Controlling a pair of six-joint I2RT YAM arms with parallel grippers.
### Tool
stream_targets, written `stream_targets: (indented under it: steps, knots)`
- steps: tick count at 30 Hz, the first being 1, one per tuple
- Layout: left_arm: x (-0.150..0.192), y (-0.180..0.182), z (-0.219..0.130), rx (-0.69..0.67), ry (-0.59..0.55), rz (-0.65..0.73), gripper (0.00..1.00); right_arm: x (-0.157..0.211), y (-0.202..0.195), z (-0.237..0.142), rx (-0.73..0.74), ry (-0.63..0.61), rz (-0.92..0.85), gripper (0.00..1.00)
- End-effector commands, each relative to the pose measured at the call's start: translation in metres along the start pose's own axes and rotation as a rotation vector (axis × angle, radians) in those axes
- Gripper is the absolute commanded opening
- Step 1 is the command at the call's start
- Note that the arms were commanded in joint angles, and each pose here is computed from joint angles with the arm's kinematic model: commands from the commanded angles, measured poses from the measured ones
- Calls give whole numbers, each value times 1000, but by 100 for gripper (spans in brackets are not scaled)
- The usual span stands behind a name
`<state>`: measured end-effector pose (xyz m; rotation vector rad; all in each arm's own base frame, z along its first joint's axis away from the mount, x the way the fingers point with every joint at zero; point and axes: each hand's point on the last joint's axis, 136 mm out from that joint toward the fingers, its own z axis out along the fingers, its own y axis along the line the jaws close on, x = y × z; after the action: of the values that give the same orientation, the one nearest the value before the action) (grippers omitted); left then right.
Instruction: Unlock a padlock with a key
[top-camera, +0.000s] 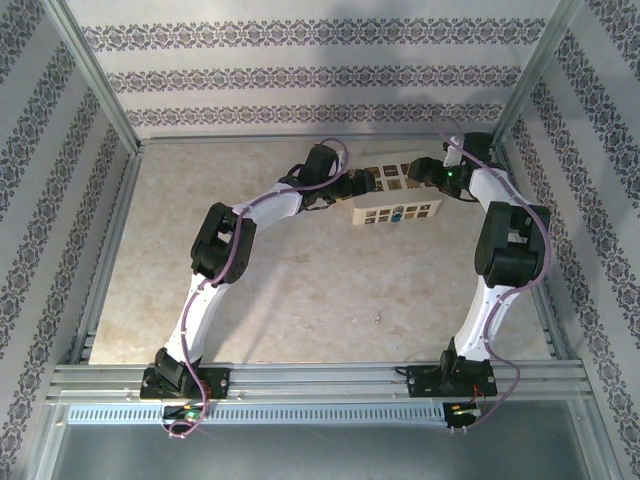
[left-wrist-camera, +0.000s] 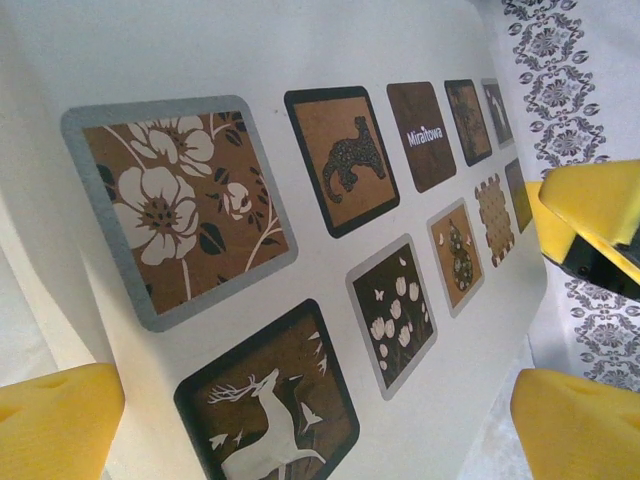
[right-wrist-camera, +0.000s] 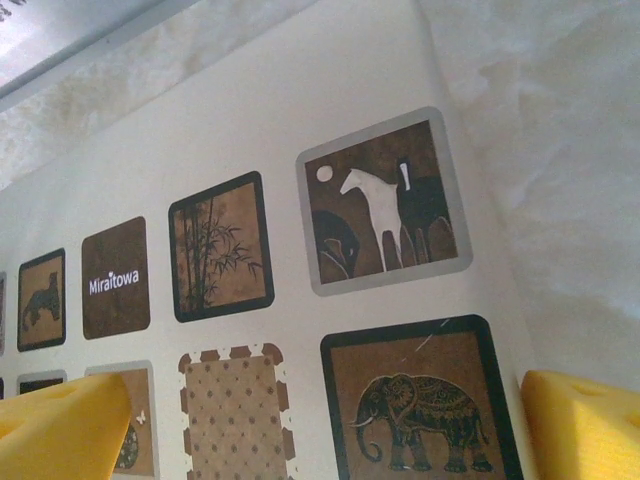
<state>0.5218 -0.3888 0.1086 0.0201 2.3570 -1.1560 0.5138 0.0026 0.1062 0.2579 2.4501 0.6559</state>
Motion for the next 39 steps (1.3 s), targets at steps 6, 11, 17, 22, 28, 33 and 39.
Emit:
stream_targets:
  steps: [6, 11, 17, 22, 28, 33, 39]
  knots:
    - [-7, -4, -32, -4, -13, 26, 99, 40, 61, -13, -128, 85, -55, 98]
    - [-11, 14, -54, -28, -45, 4, 99, 61, 85, -15, -167, 116, -76, 98]
    - [-17, 36, -79, -62, -69, -9, 99, 91, 125, -9, -219, 164, -121, 98]
    - [-23, 55, -100, -93, -98, -23, 99, 115, 157, 2, -233, 190, -155, 98]
    - [-29, 71, -119, -129, -125, -32, 99, 139, 189, 17, -243, 218, -204, 99]
    - [-31, 83, -129, -155, -135, -41, 99, 155, 209, 25, -254, 234, -225, 98]
    - [-29, 91, -131, -175, -135, -44, 99, 162, 207, 33, -224, 244, -237, 99]
